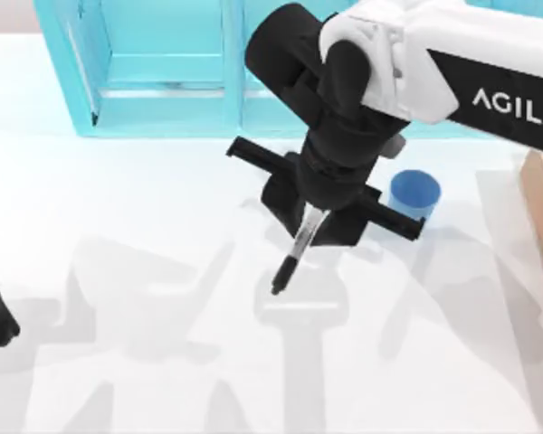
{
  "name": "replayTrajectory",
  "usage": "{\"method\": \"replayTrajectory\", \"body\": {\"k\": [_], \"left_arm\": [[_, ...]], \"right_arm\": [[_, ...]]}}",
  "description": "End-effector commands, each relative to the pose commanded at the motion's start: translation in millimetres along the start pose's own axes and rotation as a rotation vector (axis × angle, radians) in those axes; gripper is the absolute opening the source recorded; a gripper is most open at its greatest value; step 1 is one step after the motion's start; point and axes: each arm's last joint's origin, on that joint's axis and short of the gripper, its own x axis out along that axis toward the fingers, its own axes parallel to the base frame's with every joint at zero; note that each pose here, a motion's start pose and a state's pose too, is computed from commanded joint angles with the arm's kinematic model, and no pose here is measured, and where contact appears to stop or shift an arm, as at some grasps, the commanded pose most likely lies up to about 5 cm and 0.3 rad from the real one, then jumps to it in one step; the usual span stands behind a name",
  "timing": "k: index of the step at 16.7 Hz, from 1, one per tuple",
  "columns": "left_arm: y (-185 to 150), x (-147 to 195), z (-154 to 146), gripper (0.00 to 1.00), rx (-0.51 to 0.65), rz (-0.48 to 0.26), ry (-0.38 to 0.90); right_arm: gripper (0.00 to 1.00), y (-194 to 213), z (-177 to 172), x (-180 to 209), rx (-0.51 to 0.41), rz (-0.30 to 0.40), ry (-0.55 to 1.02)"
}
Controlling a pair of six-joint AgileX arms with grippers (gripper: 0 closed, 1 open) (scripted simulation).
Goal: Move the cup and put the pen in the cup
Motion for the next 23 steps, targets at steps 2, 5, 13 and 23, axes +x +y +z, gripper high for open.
{"method": "replayTrajectory", "body": {"k": [2, 5, 13, 23], "left_arm": [[0.0, 0.0, 0.0, 1.0, 0.0, 0.0, 0.0], [0.0, 0.0, 0.0, 1.0, 0.0, 0.0, 0.0], [0.0, 0.0, 0.0, 1.0, 0.0, 0.0, 0.0], [0.0, 0.0, 0.0, 1.0, 0.0, 0.0, 0.0]], "right_arm": [[0.0, 0.1, 2.3, 0.5, 0.004, 0.003, 0.0], [0.0, 0.0, 1.4, 4.1, -0.023, 0.005, -0.028], [0.0, -3.6, -5.6, 45.7, -0.336, 0.075, -0.48], [0.0, -47.8, -29.8, 55.0, -0.49, 0.015, -1.235]]}}
